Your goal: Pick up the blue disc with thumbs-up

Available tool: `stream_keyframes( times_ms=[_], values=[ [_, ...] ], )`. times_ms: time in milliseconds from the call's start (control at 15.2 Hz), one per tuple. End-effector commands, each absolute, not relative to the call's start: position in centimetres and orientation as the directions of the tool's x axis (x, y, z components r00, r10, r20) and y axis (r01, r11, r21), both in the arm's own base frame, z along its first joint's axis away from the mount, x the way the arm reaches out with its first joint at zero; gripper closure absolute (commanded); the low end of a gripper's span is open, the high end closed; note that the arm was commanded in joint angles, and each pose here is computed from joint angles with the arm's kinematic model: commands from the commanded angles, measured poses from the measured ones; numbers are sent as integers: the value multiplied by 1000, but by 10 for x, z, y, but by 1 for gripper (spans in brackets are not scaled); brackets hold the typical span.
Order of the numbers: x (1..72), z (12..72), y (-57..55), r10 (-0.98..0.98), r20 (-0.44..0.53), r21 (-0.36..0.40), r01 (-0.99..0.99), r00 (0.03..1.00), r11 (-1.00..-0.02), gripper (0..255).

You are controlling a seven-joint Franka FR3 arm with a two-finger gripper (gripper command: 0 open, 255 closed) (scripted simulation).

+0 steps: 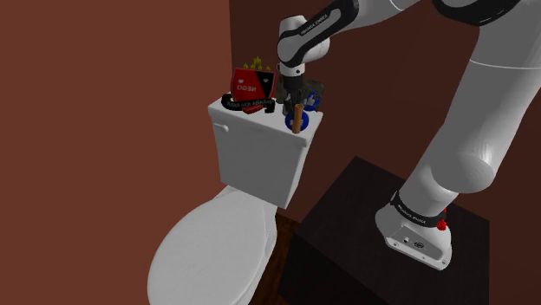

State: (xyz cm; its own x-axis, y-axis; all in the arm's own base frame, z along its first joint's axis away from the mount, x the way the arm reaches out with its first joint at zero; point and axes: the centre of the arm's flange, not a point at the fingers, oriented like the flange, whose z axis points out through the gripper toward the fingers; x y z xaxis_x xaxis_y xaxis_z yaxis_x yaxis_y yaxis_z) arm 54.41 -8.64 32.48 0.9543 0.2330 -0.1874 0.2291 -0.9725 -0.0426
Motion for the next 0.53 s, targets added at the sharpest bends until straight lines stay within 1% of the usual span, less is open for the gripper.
stream_keyframes(
  times_ms=[0, 198, 462],
  values=[
    [544, 324, -87, 232, -188, -42, 228, 954, -973, 255],
    [545, 324, -86, 232, -188, -42, 228, 954, -973, 255],
    [545, 346, -86, 232, -188, -42, 228, 954, -973, 255]
  ],
)
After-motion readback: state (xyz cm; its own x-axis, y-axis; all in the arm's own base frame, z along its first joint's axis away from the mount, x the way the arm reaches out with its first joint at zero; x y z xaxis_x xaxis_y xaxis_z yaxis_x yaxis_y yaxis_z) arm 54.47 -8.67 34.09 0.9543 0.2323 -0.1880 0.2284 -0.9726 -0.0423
